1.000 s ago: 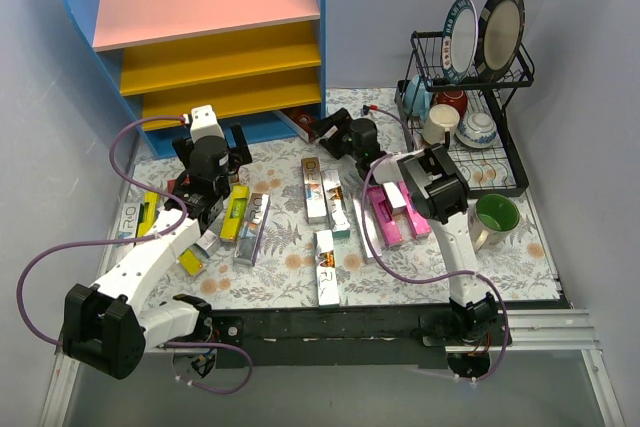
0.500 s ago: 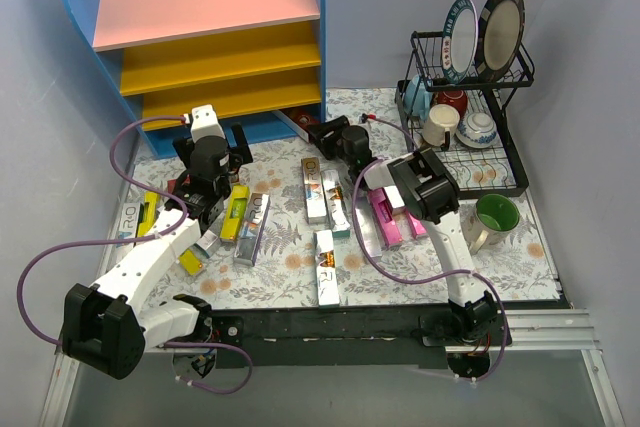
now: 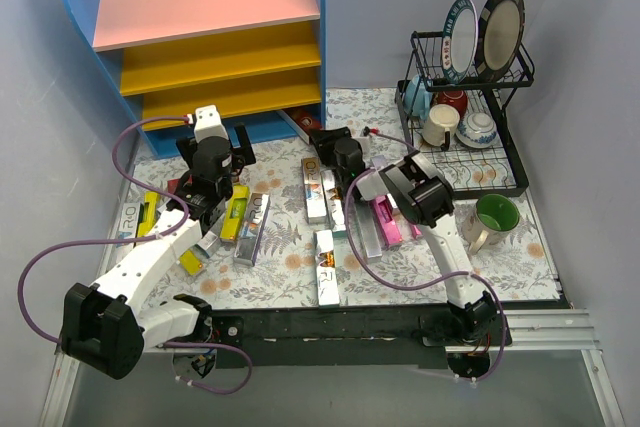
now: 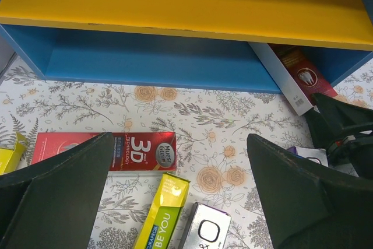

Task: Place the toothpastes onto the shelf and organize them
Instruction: Adjust the toothpaste on the shelf, then move the toothpaste to the center of the board.

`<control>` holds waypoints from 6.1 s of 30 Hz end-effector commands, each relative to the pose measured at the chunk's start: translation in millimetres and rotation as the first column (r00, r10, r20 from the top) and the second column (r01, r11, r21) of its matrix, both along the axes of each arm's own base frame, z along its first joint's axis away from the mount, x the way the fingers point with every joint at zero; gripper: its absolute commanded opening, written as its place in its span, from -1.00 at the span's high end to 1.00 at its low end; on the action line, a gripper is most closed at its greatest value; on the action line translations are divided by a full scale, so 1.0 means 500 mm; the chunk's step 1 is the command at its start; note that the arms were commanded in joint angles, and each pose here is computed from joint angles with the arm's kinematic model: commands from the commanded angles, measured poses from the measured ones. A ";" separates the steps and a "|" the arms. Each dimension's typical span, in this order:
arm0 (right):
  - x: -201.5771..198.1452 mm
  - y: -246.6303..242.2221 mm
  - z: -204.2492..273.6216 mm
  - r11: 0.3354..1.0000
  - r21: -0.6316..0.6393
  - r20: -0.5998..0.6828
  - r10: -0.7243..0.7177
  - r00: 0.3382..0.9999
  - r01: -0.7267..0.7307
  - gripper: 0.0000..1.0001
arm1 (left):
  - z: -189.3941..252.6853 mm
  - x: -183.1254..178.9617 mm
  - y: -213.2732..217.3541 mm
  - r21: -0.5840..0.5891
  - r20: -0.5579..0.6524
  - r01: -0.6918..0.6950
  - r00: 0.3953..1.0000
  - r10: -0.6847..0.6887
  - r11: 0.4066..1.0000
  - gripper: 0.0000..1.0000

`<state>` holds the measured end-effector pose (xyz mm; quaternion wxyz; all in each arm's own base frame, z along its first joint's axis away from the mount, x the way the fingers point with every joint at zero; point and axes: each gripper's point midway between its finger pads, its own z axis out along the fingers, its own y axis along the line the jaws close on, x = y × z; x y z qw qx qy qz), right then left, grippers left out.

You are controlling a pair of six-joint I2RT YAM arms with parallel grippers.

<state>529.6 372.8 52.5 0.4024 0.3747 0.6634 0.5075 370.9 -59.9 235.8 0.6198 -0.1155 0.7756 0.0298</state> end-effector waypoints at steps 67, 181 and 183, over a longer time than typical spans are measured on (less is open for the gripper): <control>0.023 0.053 0.064 0.267 -0.956 0.116 0.722 0.682 -0.119 -0.48 | -0.005 -0.006 -0.008 0.028 0.000 0.010 1.000 -0.010 1.000 -0.96; -0.516 -0.189 0.268 0.346 -0.929 0.212 0.784 0.583 -0.128 -0.95 | -0.300 0.009 0.032 -0.596 -0.447 -0.070 0.857 -0.258 0.800 -0.96; -0.517 -0.190 0.266 0.342 -0.930 0.206 0.785 0.584 -0.133 -0.95 | -0.287 0.001 -0.006 -0.593 -0.431 -0.017 0.851 -0.299 0.805 -0.96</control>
